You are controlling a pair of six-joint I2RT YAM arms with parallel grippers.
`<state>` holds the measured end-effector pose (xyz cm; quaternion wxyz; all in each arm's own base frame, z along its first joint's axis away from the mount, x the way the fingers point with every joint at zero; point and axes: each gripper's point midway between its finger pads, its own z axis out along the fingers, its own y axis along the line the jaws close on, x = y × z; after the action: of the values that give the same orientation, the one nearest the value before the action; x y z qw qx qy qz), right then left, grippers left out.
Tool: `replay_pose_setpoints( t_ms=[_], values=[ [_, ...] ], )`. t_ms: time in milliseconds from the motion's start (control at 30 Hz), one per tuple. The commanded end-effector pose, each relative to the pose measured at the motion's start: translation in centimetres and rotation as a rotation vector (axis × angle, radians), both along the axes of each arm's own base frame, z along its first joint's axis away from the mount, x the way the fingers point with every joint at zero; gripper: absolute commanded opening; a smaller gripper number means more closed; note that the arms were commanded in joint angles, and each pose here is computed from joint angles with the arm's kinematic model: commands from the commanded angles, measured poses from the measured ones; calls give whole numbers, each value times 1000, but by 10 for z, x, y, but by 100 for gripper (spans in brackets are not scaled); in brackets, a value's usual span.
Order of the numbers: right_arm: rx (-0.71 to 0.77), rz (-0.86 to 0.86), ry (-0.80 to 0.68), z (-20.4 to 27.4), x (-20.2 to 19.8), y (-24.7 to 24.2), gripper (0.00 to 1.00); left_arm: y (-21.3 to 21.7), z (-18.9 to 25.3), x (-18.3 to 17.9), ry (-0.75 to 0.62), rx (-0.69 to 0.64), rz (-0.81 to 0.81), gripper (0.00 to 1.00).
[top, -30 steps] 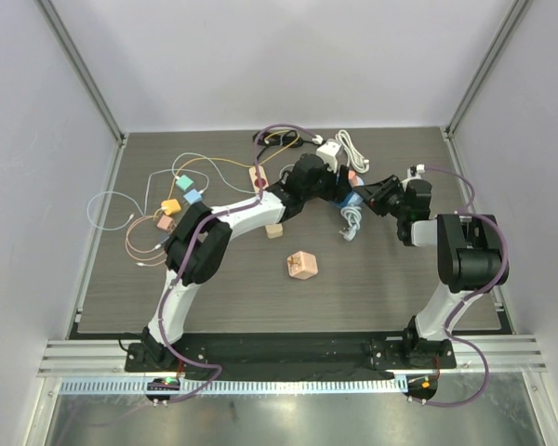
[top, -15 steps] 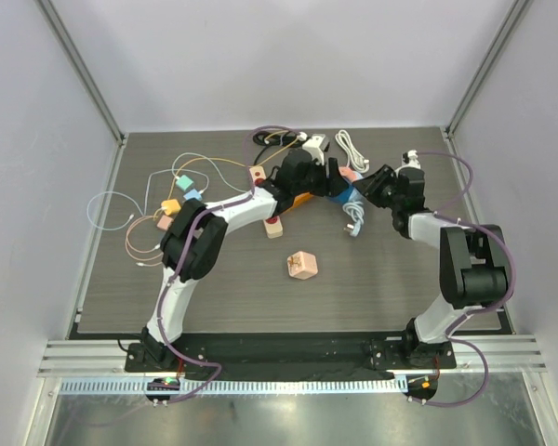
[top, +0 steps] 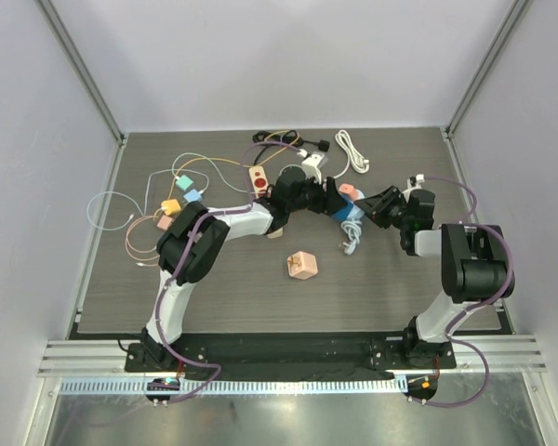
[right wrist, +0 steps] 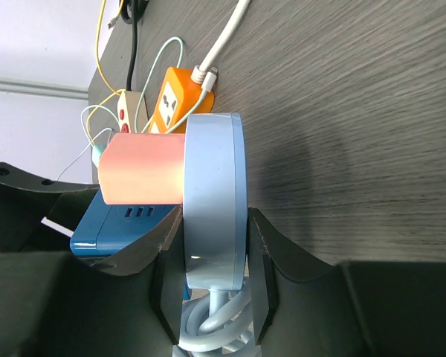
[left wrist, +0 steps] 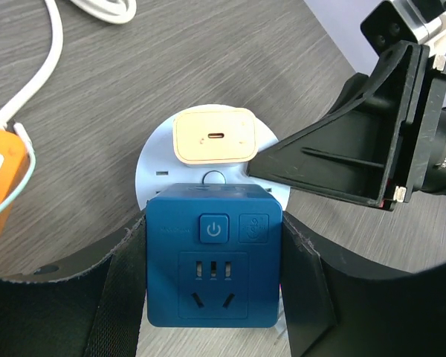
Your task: Pull the plug off the socket
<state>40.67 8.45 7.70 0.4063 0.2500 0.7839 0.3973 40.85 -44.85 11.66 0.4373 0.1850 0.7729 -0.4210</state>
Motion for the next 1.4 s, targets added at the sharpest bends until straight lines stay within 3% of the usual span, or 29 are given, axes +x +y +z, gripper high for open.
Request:
replay_pose_setpoints(
  t_ms=[0,33,167,233,267,333,500,733,967,1033,1133,1367],
  values=[
    [-70,-147,-97,29,28,-38,1,7,124,13,-255,-182,-10,0],
    [-174,-178,-95,25,30,-48,1,7,122,14,-232,-178,-7,0],
    [-335,-195,-109,41,34,-42,1,-2,135,24,-176,-219,33,0],
    [-387,-171,-110,41,32,-28,1,0,115,36,-63,-176,106,0],
    [-405,-180,-112,41,33,-29,1,-3,135,45,-58,-190,133,0],
    [-410,-186,-114,40,33,-29,1,-4,130,49,15,-162,152,0],
    [-480,-204,-105,40,34,-37,1,-9,162,38,-36,-209,83,0],
    [-626,-295,-105,56,27,-59,1,19,143,45,-21,-3,177,0],
    [-678,-277,-98,57,29,-43,1,17,141,49,-13,25,189,0],
    [-651,-273,-110,58,29,-42,1,9,153,43,-31,-39,127,0],
    [-478,-242,-143,59,30,-39,1,6,151,39,-84,-56,80,0],
    [-230,-74,-208,73,27,-5,1,0,92,30,-155,11,-40,0]
  ],
)
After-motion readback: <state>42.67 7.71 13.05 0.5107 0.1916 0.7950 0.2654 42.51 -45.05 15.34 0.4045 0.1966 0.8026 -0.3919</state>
